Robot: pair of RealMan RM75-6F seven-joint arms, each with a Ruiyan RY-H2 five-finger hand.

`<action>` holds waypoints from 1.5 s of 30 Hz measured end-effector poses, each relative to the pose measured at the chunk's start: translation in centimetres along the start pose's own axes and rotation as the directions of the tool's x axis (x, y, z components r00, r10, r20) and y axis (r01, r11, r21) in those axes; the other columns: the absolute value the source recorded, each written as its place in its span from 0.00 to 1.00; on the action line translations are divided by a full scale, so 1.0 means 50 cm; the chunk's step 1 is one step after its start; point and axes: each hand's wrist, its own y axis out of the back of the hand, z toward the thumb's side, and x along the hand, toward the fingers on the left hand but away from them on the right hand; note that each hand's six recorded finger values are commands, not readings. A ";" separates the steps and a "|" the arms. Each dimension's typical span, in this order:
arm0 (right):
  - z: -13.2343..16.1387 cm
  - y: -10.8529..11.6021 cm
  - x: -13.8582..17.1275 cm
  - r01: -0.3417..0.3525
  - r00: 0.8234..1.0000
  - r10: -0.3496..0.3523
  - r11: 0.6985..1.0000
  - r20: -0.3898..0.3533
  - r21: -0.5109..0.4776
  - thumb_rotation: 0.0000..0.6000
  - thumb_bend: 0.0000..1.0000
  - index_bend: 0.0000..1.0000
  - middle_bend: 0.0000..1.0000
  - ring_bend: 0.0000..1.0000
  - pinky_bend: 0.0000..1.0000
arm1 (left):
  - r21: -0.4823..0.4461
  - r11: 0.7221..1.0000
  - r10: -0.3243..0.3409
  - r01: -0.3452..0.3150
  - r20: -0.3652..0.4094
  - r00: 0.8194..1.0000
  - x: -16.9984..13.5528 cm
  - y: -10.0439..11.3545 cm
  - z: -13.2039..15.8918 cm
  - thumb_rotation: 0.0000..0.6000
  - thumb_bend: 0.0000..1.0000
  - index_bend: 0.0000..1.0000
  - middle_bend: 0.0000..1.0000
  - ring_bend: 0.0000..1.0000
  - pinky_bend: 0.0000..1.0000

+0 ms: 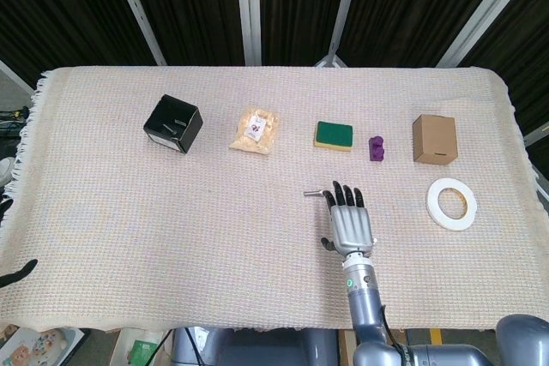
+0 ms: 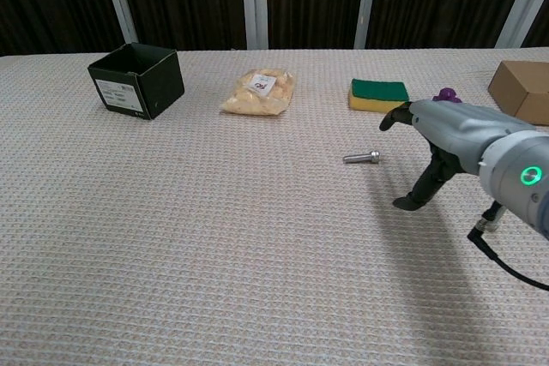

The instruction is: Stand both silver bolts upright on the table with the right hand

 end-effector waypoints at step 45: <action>0.072 -0.028 -0.170 0.048 0.994 -0.048 0.999 0.098 0.003 1.00 0.29 0.51 0.02 0.07 0.01 | 0.004 1.000 -0.009 0.009 -0.012 1.000 0.010 -0.004 -0.002 1.00 0.12 0.12 0.06 0.00 0.15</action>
